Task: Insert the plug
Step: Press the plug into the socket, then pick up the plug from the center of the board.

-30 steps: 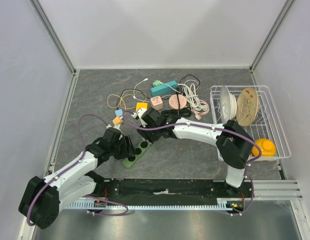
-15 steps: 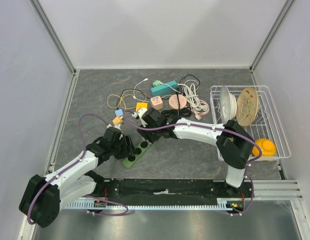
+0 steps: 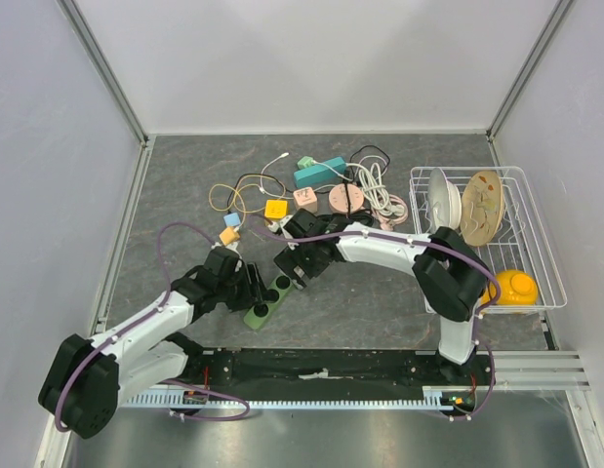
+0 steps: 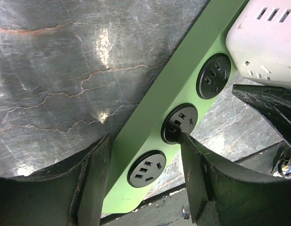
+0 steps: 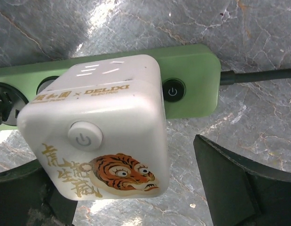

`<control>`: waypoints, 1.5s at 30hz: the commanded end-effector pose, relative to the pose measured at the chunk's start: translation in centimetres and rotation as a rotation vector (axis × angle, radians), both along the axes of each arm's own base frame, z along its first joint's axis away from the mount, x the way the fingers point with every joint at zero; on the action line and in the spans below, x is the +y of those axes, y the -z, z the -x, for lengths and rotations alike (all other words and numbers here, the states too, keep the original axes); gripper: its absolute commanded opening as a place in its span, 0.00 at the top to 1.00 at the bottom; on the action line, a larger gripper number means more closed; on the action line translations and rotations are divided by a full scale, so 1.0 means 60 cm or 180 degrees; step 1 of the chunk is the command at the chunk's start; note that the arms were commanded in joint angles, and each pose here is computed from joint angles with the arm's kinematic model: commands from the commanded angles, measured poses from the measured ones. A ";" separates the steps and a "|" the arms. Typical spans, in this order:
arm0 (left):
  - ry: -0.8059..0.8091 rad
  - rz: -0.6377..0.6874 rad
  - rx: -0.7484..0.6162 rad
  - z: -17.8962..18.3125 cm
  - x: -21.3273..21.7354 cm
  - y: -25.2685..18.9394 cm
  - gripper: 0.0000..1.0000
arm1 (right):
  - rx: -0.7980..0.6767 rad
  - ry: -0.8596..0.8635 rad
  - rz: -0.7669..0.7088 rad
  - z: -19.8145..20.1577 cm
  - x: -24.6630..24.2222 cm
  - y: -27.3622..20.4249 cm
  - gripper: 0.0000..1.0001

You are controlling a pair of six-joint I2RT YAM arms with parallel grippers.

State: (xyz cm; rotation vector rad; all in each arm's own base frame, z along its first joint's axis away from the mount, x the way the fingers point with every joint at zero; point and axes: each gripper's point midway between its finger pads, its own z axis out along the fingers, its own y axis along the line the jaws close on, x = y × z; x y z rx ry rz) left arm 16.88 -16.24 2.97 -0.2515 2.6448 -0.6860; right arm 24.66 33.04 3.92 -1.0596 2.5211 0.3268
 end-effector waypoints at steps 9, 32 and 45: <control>0.0037 0.0281 0.0021 -0.021 -0.044 -0.020 0.32 | -0.0279 0.0275 -0.0787 -0.054 -0.030 -0.181 0.02; 0.0128 -0.1163 -0.1046 -0.337 -0.052 -0.182 0.09 | -0.1210 0.1327 -0.1130 -0.077 -0.231 -0.283 0.02; 0.0404 -0.1669 -0.0729 -0.415 -0.054 -0.109 0.10 | -0.1278 0.1442 -0.0995 -0.077 -0.280 -0.268 0.02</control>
